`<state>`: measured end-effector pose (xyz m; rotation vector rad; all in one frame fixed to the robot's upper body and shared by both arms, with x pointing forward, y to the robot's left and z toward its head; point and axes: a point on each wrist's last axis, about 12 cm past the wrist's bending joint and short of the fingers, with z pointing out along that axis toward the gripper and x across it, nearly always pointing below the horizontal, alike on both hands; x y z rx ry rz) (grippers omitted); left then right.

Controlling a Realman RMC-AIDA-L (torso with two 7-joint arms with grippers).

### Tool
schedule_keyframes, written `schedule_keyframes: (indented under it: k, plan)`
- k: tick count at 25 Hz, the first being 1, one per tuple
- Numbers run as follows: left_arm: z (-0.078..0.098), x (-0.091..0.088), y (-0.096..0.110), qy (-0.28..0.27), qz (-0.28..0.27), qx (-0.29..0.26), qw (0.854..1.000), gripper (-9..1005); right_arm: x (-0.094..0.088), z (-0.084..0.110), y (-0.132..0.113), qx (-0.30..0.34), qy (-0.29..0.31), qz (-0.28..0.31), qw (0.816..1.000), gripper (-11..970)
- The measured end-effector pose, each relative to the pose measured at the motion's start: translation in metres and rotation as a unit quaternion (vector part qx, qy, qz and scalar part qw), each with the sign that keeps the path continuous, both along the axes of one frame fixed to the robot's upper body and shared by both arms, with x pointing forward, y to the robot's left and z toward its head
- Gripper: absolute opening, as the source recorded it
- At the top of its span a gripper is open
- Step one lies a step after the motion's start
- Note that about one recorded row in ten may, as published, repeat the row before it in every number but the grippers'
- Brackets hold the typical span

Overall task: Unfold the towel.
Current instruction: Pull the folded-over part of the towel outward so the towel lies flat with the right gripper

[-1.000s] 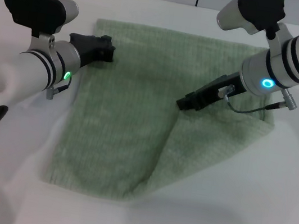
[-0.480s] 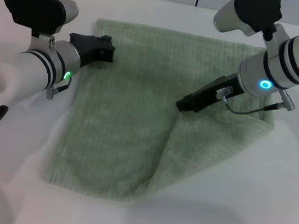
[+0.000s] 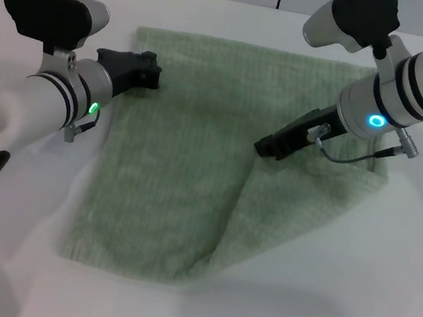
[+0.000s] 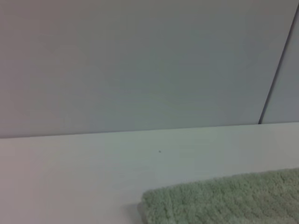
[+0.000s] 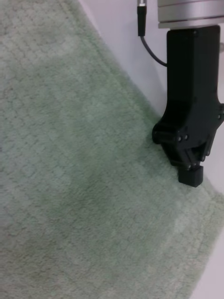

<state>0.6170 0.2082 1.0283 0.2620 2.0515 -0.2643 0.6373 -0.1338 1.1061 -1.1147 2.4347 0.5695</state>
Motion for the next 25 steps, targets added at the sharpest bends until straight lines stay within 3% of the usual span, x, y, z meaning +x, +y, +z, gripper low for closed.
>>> schedule_keyframes:
  k: [13, 18, 25]
  plan:
    - [0.0, -0.002, 0.001, -0.001, 0.001, -0.004, 1.0, -1, -0.004, 0.009, -0.006, 0.012, -0.017, 0.015, 1.0, 31]
    - [0.0, -0.002, 0.002, -0.002, 0.001, -0.004, 1.0, -2, -0.014, 0.023, -0.015, 0.029, -0.021, 0.037, 0.999, 28]
    - [0.0, -0.002, 0.002, -0.001, 0.002, -0.004, 1.0, -2, -0.036, 0.059, -0.033, 0.052, -0.015, 0.085, 0.995, 26]
